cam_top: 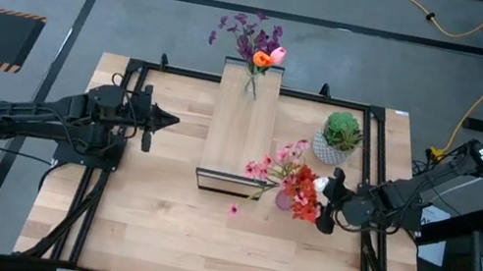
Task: Pick and place flowers into a vace then onto a shelf
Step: Put the purple vase with flowers onto the shelf
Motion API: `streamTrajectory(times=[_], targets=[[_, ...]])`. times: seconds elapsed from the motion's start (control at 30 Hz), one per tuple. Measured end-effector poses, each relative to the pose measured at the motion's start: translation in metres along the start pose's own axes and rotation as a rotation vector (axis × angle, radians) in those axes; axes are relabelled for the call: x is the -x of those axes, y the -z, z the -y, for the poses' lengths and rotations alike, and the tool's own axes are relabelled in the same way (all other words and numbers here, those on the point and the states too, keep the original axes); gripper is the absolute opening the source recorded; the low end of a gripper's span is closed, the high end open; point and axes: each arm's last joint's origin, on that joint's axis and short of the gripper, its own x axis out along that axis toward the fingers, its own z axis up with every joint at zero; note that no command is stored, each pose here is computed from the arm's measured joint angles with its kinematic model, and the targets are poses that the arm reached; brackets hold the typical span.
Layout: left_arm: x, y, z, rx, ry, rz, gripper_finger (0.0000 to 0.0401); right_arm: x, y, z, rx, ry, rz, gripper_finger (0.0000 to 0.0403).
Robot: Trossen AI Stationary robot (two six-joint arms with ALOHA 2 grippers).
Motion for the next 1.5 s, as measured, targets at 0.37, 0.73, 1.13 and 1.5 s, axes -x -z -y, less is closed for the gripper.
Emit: streamTrajectory(times=[0.37, 0.73, 1.13, 1.5], targets=[[0.0, 0.0, 0.0, -0.001, 0.0, -0.005, 0.0006, -0.007, -0.002, -0.008, 0.029, -0.028, 0.018, 0.0294], [0.0, 0.003, 0.0, -0.003, -0.002, -0.03, 0.0001, -0.023, 0.001, -0.016, 0.065, 0.059, 0.057, 0.0286], [0.0, 0.003, 0.0, -0.004, -0.002, -0.035, 0.0004, -0.038, 0.004, -0.024, 0.084, 0.135, 0.11, 0.0285], [0.0, 0.005, 0.0, -0.005, -0.003, -0.052, 0.0007, -0.042, 0.003, -0.027, 0.098, 0.173, 0.148, 0.0285]])
